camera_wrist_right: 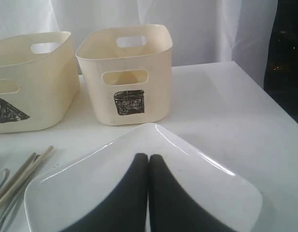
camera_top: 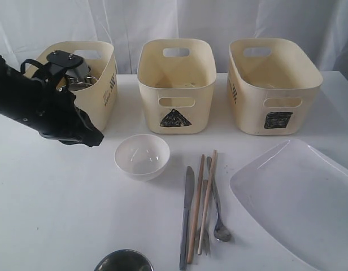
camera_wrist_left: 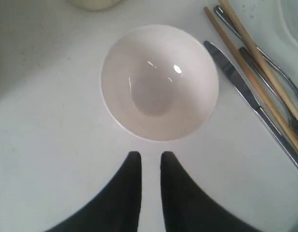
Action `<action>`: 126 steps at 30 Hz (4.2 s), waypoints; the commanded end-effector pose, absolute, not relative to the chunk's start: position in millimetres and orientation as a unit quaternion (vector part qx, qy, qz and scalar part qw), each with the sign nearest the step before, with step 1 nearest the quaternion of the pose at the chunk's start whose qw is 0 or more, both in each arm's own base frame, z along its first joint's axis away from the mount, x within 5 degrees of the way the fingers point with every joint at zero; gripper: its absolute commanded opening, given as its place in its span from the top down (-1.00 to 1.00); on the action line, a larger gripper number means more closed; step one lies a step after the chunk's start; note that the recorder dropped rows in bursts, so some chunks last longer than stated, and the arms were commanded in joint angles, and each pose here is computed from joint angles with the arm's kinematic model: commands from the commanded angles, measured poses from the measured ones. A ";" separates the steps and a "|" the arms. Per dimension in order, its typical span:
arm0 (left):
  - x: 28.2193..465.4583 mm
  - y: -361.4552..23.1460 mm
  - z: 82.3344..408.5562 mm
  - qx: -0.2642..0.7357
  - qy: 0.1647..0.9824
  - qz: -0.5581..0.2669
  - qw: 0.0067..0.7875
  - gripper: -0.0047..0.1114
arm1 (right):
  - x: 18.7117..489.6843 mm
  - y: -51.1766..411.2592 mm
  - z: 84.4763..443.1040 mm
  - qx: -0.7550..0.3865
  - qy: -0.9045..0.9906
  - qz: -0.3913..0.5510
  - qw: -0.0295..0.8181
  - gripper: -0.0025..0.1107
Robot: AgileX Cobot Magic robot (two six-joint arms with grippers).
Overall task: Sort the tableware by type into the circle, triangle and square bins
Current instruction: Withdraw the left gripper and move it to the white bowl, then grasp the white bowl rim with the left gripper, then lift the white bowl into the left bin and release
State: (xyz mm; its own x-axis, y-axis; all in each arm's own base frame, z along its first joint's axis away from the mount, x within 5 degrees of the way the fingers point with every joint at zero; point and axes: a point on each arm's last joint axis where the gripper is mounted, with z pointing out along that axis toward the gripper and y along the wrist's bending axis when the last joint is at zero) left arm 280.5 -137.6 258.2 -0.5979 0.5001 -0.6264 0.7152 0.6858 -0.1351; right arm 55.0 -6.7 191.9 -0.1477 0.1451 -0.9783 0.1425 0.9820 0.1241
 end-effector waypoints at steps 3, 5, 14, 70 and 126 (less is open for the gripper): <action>288.5 -148.5 242.1 0.365 0.857 -0.222 0.287 0.45 | 55.0 -6.4 190.9 0.090 0.755 0.001 0.649 0.96; 291.6 -153.7 235.5 0.370 0.853 -0.226 0.289 0.27 | 55.0 -6.4 190.9 0.090 0.755 0.001 0.649 0.96; 308.7 -167.1 219.9 0.307 0.869 -0.229 0.314 -0.12 | 55.0 -6.4 190.9 0.090 0.755 0.001 0.649 0.96; 339.6 -176.3 165.0 0.221 0.916 -0.203 0.266 -0.40 | 55.0 -6.4 190.9 0.090 0.755 0.001 0.649 0.96; 329.3 -111.9 331.9 0.263 0.818 -0.106 0.501 0.92 | 55.0 -6.4 190.9 0.090 0.755 0.001 0.649 0.96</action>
